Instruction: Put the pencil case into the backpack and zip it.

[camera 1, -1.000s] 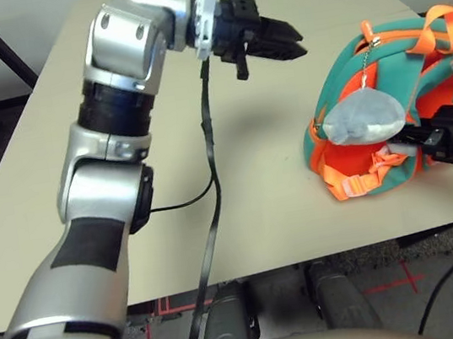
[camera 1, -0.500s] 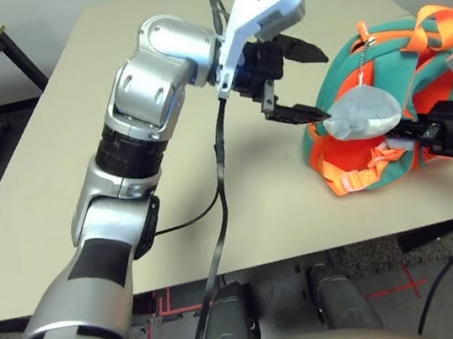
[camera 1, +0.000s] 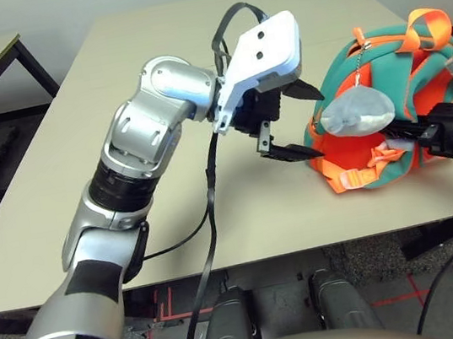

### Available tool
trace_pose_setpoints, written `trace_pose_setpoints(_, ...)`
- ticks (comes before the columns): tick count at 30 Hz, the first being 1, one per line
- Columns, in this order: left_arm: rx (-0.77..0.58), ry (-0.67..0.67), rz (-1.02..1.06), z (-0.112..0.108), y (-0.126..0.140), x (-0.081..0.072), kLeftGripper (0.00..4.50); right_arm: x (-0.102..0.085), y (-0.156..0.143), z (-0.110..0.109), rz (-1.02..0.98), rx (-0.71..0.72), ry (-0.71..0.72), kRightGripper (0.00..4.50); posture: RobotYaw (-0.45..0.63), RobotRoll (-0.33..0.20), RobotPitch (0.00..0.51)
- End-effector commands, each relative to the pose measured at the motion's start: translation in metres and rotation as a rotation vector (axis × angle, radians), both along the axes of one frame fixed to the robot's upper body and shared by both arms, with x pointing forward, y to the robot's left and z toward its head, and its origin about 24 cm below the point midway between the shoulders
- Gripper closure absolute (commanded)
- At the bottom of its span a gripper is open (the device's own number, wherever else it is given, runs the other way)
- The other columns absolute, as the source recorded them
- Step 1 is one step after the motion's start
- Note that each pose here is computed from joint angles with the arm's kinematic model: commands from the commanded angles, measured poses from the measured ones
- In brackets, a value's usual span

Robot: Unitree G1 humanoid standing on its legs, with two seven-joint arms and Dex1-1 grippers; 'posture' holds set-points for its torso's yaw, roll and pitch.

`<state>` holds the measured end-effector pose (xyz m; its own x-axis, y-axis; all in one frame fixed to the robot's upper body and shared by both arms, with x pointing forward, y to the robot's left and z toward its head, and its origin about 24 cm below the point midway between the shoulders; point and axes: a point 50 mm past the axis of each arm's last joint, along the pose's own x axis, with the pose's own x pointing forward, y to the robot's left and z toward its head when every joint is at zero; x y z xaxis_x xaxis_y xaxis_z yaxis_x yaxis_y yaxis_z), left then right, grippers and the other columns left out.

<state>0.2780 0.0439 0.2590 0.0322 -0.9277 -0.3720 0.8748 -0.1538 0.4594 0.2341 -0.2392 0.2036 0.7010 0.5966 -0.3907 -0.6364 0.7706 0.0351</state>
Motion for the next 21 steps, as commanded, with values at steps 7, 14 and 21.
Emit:
trace_pose_setpoints(7, -0.019, 0.001, 0.123, -0.019, -0.009, 0.011, 0.00, 0.002, 0.008, -0.004, 0.033, 0.008, 0.026, 4.29, -0.02, 0.000, 0.068)
trace_pose_setpoints(14, -0.024, 0.055, 0.089, -0.026, -0.019, 0.003, 0.00, 0.003, 0.009, -0.005, 0.036, 0.012, 0.026, 4.29, -0.03, 0.000, 0.073)
trace_pose_setpoints(21, -0.070, 0.067, 0.105, -0.025, -0.028, 0.003, 0.00, 0.003, 0.011, -0.005, 0.039, 0.015, 0.023, 4.29, -0.03, 0.000, 0.072)
